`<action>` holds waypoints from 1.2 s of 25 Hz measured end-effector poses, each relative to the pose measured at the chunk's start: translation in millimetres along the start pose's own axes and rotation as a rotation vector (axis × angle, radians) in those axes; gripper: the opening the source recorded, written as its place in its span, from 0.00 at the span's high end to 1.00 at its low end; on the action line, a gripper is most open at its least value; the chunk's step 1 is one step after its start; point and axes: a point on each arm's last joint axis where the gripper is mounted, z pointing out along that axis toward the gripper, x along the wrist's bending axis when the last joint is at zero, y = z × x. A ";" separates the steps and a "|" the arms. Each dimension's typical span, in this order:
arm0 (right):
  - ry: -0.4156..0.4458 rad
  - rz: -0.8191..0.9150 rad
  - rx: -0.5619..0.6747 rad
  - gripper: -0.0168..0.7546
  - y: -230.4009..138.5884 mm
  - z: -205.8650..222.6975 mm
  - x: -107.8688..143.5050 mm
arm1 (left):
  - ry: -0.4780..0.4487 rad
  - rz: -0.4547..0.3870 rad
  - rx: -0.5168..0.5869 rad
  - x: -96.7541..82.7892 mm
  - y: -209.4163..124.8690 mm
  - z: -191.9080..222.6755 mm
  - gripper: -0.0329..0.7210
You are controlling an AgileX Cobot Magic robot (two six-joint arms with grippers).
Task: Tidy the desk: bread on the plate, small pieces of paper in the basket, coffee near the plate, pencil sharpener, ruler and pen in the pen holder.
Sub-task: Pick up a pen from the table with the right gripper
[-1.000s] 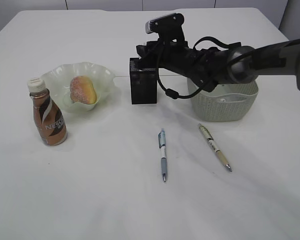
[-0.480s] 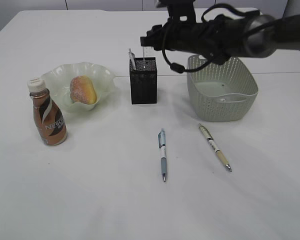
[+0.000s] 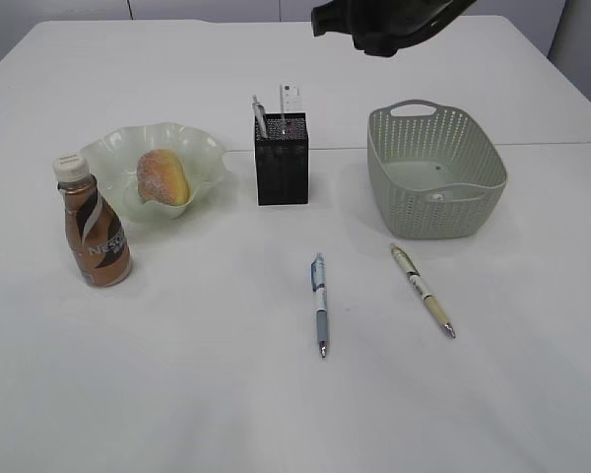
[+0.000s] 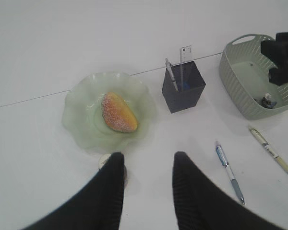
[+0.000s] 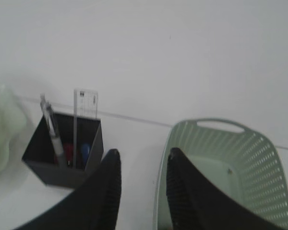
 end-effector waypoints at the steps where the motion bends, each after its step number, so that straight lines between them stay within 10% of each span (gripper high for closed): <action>1: -0.003 -0.027 0.048 0.63 -2.8 -7.1 5.5 | 0.000 0.000 0.000 0.0 0.0 0.0 0.63; 15: 0.157 -0.246 0.651 0.63 -54.0 -39.1 31.1 | -0.011 -0.003 0.002 -1.0 -0.2 0.0 0.63; 30: 0.275 -0.185 0.674 0.65 -52.6 -75.7 0.5 | -0.086 -0.027 0.017 -7.8 -1.5 -0.2 0.63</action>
